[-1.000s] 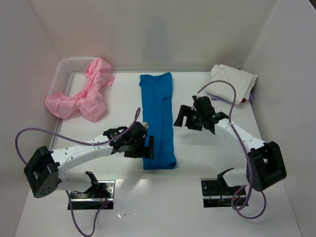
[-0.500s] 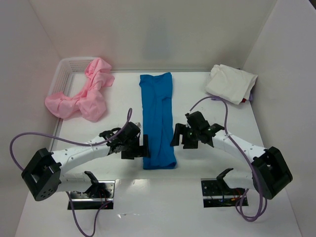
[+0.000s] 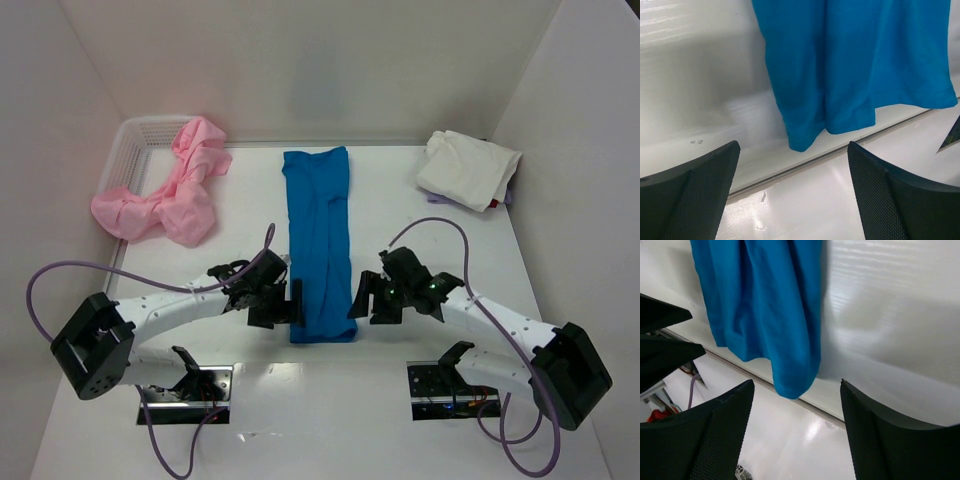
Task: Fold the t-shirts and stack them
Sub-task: Grab the bottom of the folded rectangular tshirt with both arms
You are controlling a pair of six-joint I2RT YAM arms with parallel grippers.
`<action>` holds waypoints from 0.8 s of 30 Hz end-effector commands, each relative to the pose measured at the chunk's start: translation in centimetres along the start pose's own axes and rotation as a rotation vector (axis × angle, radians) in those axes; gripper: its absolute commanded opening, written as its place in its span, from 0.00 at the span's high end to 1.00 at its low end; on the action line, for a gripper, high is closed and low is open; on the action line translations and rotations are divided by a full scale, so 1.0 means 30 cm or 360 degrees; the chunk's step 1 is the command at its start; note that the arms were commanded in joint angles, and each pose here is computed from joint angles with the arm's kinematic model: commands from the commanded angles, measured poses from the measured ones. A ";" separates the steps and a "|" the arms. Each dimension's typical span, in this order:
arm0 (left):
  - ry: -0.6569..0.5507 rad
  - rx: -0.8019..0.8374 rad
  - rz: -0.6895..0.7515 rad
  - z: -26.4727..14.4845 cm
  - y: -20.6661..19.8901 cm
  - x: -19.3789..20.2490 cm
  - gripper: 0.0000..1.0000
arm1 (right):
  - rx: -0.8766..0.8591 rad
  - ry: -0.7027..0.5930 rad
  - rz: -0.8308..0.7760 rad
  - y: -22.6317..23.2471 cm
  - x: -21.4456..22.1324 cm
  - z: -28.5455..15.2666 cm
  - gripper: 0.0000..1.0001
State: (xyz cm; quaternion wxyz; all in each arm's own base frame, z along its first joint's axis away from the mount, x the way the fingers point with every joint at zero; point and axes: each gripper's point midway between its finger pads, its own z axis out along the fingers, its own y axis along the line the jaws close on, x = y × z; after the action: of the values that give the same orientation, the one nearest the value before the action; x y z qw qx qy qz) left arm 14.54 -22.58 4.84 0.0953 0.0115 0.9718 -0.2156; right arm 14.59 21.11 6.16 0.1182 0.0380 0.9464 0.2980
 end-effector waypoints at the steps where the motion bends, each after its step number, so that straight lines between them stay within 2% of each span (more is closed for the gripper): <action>1: 0.0036 0.0060 0.0030 0.011 -0.014 0.010 0.06 | -0.0093 -0.0035 0.0048 0.025 0.010 -0.002 0.26; 8: 0.0090 0.0073 -0.0008 0.038 -0.004 0.039 0.11 | -0.0152 -0.0046 0.0018 0.040 0.031 0.016 0.32; 13: 0.0060 0.0061 -0.0054 0.051 0.019 0.048 0.13 | -0.0131 -0.0047 0.0019 0.032 0.023 0.035 0.35; 20: 0.0039 0.0083 -0.0062 0.070 0.011 0.037 0.17 | -0.0108 -0.0049 -0.0025 0.032 0.010 0.044 0.49; 24: 0.0073 0.0097 -0.0065 0.080 0.007 0.046 0.20 | -0.0096 -0.0039 -0.0020 0.026 0.013 0.050 0.50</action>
State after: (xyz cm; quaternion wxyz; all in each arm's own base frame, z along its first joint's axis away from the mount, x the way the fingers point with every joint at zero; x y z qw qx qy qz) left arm 13.71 -23.24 2.83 0.0750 0.0042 0.9679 -0.2400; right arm 13.79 21.91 4.78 0.1140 0.0445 0.9413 0.3147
